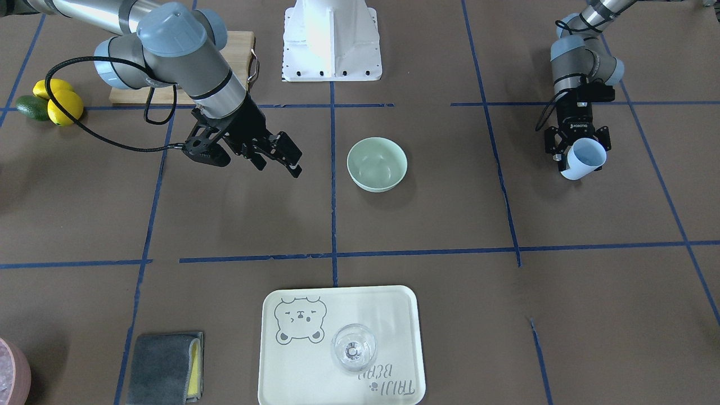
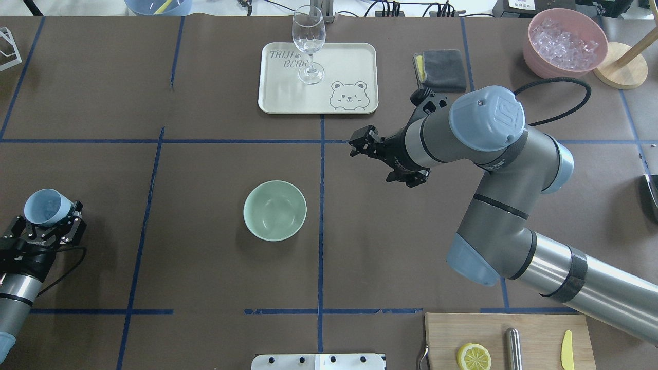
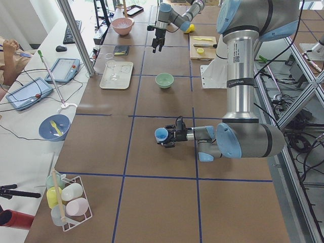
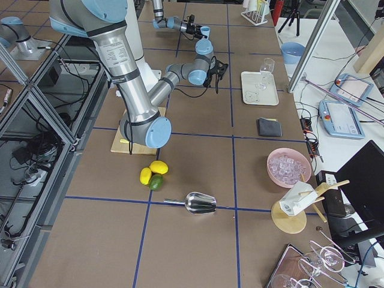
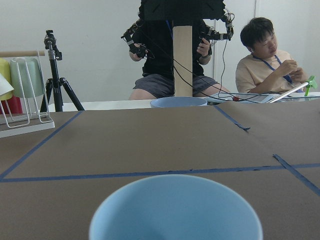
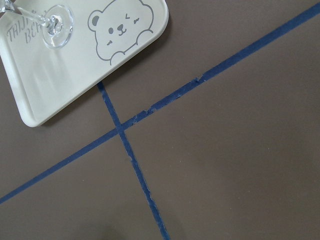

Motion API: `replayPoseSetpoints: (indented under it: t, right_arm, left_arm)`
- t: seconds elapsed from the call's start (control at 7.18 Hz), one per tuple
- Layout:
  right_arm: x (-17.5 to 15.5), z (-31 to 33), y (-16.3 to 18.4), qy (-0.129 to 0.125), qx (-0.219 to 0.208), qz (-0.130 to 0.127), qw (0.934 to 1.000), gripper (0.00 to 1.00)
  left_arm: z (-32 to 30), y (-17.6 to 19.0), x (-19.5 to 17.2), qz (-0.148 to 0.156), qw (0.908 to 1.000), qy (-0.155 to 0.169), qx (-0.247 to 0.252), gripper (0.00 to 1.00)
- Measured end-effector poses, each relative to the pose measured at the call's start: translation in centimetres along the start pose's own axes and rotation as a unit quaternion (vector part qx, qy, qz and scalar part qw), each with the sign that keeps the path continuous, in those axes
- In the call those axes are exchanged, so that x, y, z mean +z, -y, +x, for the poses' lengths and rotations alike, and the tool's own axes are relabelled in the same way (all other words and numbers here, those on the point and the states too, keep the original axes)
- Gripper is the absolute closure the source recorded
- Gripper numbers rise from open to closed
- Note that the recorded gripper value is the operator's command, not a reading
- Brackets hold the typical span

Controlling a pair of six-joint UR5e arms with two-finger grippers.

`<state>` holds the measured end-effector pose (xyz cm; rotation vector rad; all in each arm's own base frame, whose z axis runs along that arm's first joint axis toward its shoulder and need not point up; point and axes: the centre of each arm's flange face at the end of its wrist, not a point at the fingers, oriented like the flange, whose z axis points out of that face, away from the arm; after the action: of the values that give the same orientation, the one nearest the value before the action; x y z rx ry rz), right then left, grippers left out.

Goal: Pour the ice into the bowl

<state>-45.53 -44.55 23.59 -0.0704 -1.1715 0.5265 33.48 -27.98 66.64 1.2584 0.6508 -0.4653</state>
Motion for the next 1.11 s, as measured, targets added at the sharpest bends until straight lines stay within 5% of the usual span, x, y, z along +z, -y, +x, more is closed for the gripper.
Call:
replayPoseSetpoints:
  t: [0.14, 0.56, 1.11]
  right_arm:
    - [0.0, 0.0, 0.0, 0.000, 0.000, 0.000, 1.0000, 0.00]
    - [-0.1, -0.1, 0.0, 0.001, 0.000, 0.000, 1.0000, 0.00]
    - [-0.4, 0.1, 0.5, 0.001, 0.002, 0.002, 1.0000, 0.00]
  left_arm:
    - [-0.1, 0.3, 0.5, -0.003, 1.0000, 0.001, 0.005, 1.00]
    - [4.3, 4.1, 2.1, -0.007, 0.9993, -0.029, 0.022, 1.00]
    - [15.8, 13.0, 2.1, 0.037, 0.9926, -0.093, 0.069, 1.00]
